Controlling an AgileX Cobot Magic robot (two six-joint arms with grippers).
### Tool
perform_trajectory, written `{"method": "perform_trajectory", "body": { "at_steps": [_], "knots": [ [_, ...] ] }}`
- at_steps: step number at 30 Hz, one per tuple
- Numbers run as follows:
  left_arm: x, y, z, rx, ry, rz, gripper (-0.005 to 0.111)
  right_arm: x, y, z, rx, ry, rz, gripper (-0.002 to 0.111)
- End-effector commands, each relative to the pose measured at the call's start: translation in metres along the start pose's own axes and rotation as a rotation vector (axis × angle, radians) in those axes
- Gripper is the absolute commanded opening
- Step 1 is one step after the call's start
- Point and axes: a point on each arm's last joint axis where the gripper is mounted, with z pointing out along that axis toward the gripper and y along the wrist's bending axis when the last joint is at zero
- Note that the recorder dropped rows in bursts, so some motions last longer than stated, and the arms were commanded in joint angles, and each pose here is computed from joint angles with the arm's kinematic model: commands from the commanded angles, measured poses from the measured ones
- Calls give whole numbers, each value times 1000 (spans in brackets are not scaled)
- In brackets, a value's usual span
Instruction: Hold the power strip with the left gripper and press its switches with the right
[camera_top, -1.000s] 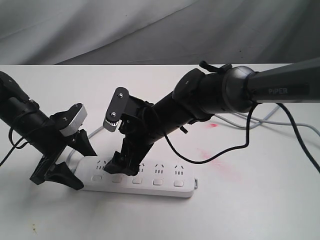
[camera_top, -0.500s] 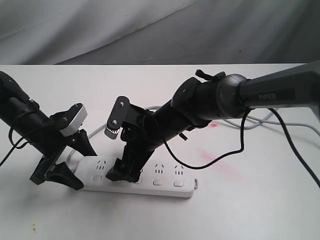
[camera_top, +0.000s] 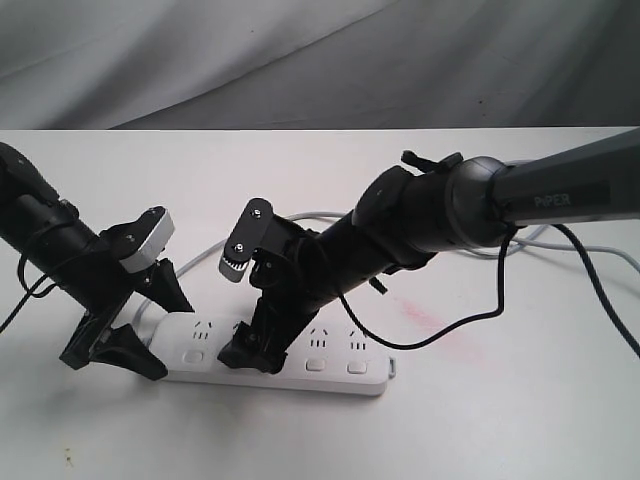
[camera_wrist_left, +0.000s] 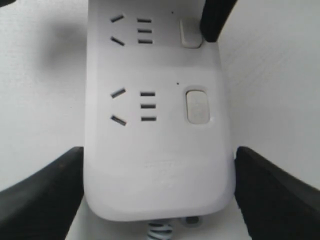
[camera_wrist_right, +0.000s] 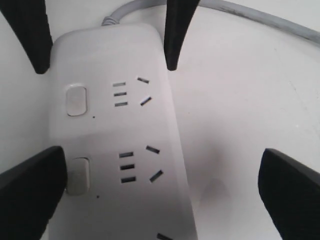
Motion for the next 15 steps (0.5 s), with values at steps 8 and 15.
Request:
{"method": "perform_trajectory", "body": {
  "at_steps": [8,15],
  "knots": [
    [-3,0,1,2,-8,5,54,9,-3,6,44,9,-25,94],
    [-3,0,1,2,-8,5,54,1,-6,-1,83,-19,-40,94]
  ]
}}
